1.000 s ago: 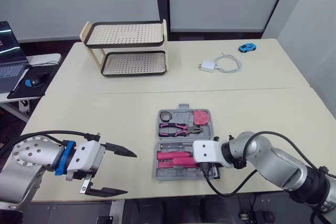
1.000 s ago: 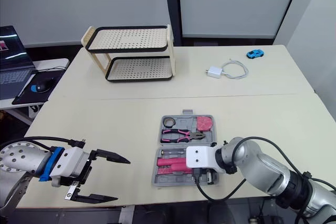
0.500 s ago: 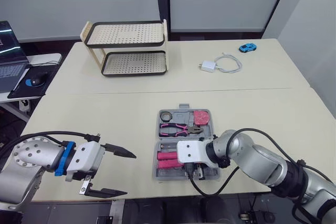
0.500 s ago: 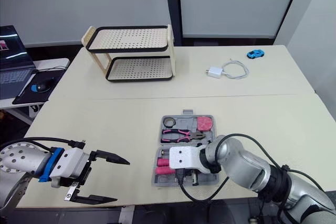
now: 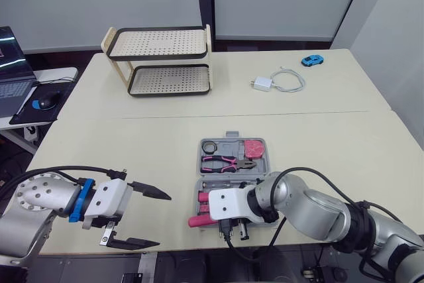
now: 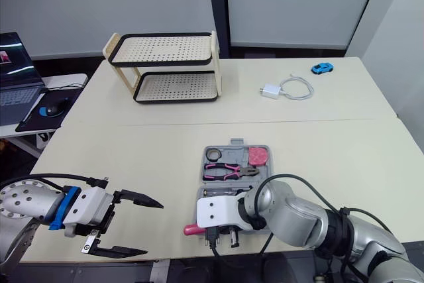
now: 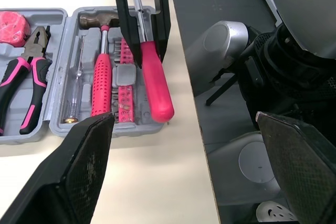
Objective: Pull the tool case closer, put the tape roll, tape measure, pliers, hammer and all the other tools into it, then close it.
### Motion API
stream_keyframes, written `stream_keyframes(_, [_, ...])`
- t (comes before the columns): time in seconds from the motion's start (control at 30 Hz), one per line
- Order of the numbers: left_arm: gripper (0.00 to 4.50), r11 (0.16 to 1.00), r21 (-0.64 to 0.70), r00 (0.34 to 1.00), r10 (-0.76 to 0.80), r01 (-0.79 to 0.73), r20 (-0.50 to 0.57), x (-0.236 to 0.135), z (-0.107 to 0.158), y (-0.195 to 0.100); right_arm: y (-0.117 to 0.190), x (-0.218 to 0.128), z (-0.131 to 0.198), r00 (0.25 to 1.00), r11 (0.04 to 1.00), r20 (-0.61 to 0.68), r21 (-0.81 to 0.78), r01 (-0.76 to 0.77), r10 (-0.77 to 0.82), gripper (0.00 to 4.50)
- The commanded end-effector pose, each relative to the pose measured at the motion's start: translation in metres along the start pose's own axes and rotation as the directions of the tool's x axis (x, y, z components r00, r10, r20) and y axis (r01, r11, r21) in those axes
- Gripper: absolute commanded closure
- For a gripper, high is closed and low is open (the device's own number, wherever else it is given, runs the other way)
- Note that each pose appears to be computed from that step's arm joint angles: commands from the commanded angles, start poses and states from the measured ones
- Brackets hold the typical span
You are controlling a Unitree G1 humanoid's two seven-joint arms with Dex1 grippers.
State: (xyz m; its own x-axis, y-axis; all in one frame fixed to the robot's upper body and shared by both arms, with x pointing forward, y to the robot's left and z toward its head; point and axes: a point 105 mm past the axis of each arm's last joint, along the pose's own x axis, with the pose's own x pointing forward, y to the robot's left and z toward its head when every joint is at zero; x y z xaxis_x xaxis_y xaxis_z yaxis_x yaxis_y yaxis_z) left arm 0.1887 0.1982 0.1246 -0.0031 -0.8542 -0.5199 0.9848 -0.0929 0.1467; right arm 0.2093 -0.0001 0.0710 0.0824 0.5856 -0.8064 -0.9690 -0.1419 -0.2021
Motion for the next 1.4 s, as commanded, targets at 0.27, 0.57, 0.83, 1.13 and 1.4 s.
stream_keyframes(0.27, [0.0,1.0,0.014,1.0,-0.005,0.005,-0.014,-0.002,0.001,-0.001,0.004,-0.006,0.021,1.0,0.999,0.017,-0.027,0.026,-0.025,3.9])
stream_keyframes(0.57, [0.0,1.0,0.012,1.0,-0.007,0.007,-0.012,-0.002,0.001,-0.001,0.01,-0.001,0.02,1.0,1.0,-0.013,-0.008,0.015,-0.015,3.9])
stream_keyframes(0.83, [0.0,1.0,0.009,1.0,-0.008,0.008,-0.011,-0.001,0.0,-0.001,0.007,-0.007,0.013,0.999,0.999,-0.028,0.014,0.032,-0.031,3.9])
stream_keyframes(1.13, [0.0,1.0,0.008,1.0,-0.008,0.008,-0.01,0.0,0.0,-0.001,0.008,-0.018,-0.003,0.997,0.998,-0.048,0.029,0.058,-0.057,3.9])
stream_keyframes(1.4, [0.0,1.0,0.006,1.0,-0.008,0.008,-0.013,-0.001,0.0,-0.002,0.012,-0.017,-0.002,0.998,0.997,-0.032,0.033,0.063,-0.062,3.9])
